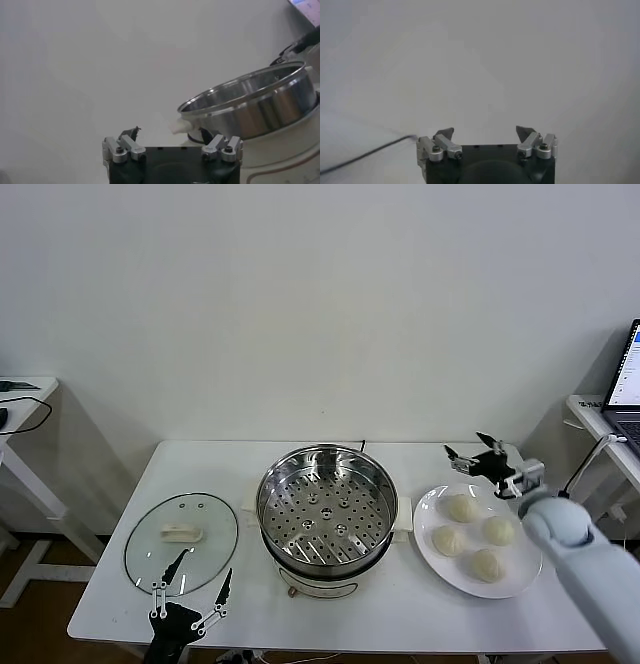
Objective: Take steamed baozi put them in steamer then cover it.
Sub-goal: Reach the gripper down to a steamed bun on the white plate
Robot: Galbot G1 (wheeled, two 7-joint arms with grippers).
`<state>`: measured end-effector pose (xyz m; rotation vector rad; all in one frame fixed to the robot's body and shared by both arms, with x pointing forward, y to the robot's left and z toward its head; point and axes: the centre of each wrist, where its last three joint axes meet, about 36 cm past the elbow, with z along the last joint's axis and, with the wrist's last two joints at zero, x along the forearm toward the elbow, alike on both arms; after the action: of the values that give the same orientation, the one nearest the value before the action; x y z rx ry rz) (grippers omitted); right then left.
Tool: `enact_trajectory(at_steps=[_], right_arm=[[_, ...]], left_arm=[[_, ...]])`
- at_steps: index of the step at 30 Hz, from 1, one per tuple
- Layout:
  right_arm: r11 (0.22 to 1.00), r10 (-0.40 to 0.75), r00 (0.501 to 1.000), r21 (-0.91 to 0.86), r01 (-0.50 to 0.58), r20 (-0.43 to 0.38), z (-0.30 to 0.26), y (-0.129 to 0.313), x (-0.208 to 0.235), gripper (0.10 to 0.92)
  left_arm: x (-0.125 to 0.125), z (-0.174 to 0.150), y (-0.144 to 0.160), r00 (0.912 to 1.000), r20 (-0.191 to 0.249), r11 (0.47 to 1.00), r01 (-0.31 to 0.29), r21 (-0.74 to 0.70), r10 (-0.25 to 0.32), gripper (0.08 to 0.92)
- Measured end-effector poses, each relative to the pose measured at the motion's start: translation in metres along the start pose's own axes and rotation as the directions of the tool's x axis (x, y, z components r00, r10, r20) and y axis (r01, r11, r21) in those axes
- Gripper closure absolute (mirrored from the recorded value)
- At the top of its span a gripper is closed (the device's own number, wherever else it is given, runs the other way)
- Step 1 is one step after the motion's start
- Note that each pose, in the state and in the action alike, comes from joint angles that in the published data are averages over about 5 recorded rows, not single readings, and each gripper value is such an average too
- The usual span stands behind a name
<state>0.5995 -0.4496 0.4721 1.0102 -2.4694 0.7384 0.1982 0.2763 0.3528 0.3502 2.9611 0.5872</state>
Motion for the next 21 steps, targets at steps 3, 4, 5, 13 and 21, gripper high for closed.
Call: enact_trajectory(at_steps=[3, 4, 5, 13, 21], right_arm=[[0.984, -0.135, 0.986, 0.107, 0.145, -0.095, -0.014, -0.023, -0.002, 0.2], [0.973, -0.172, 0.977, 0.136, 0.189, -0.13, -0.019, -0.029, -0.003, 0.2], [0.96, -0.203, 0.965, 0.16, 0.229, -0.166, -0.024, -0.034, -0.004, 0.2], [0.853, -0.328, 0.84, 0.246, 0.46, -0.433, -0.043, -0.055, -0.022, 0.2], [0.784, -0.351, 0.738, 0.25, 0.568, -0.576, -0.044, -0.055, -0.043, 0.2]], left_arm=[[0.0, 0.001, 0.0, 1.0, -0.005, 1.0, 0.005, 0.003, -0.005, 0.177], [0.0, 0.001, -0.001, 1.0, -0.006, 1.0, 0.006, 0.004, -0.006, 0.177], [0.0, 0.002, -0.001, 0.9999, -0.008, 1.0, 0.007, 0.004, -0.007, 0.177], [0.001, 0.002, -0.002, 0.9998, -0.015, 1.0, 0.012, 0.009, -0.012, 0.177], [0.003, 0.004, -0.005, 0.9996, -0.024, 1.0, 0.017, 0.015, -0.016, 0.177]])
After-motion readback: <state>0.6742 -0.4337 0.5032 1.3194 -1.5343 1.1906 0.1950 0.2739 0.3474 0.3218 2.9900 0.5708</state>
